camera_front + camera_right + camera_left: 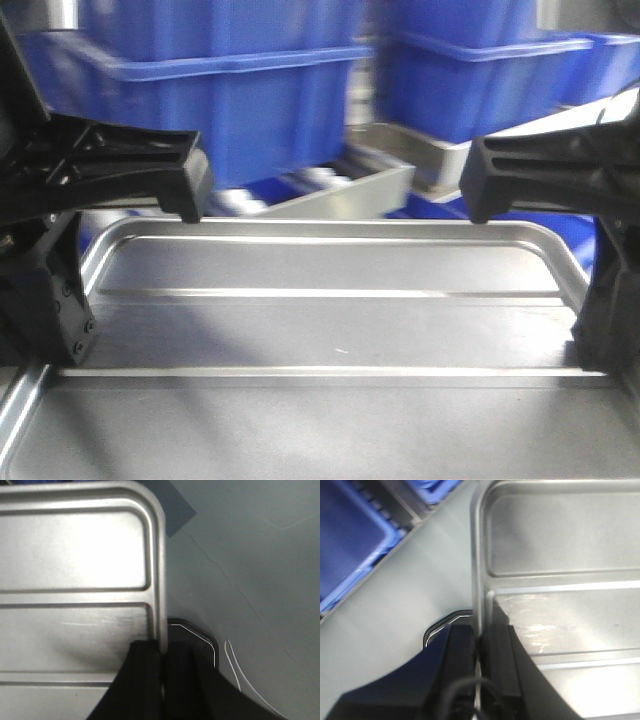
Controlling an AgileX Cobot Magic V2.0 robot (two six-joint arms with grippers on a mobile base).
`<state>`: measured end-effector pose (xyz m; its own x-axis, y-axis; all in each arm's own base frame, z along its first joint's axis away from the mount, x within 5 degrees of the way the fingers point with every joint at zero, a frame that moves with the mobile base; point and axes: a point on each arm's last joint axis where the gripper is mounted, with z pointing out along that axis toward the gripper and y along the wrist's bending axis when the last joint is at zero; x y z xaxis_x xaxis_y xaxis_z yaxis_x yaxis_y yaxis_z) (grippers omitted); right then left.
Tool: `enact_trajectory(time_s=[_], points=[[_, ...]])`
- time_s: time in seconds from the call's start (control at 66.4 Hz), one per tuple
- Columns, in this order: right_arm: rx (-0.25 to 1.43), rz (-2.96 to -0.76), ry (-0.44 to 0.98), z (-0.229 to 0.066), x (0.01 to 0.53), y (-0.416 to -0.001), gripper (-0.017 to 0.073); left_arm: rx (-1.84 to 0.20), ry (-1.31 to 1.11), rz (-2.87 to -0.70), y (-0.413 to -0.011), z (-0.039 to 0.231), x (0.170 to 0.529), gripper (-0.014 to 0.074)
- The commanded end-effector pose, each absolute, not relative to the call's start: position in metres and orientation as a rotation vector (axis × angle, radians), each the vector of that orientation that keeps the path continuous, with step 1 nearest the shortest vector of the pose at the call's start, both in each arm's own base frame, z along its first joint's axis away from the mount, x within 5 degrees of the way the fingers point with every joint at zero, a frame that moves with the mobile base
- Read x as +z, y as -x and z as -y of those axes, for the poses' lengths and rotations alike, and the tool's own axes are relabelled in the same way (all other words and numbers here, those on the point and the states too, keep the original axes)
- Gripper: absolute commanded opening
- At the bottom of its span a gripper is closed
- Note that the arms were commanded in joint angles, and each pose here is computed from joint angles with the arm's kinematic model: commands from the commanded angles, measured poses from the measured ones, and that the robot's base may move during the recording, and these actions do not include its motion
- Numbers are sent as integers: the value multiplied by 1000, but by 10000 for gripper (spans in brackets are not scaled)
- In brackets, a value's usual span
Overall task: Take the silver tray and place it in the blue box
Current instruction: 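Hold the tray in both grippers while the base drives away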
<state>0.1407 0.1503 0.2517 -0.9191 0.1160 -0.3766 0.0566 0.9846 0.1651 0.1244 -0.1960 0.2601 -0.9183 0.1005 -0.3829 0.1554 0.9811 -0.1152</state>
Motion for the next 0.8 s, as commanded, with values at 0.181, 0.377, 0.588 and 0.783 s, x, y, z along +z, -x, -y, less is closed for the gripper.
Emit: enact_trajectory(time_s=[0.181, 0.377, 0.588, 0.783], points=[[262, -2666, -102, -150, 265, -144, 59, -272, -198, -2687, -124, 197, 274, -15], [262, -2666, -102, -150, 265, -144, 59, -272, -198, -2687, -124, 197, 274, -15], [262, -2666, -102, -150, 265, -144, 59, -272, -198, -2687, -124, 197, 274, -15], [262, -2666, -102, -150, 265, -144, 59, -272, -198, -2687, -124, 197, 274, -15]])
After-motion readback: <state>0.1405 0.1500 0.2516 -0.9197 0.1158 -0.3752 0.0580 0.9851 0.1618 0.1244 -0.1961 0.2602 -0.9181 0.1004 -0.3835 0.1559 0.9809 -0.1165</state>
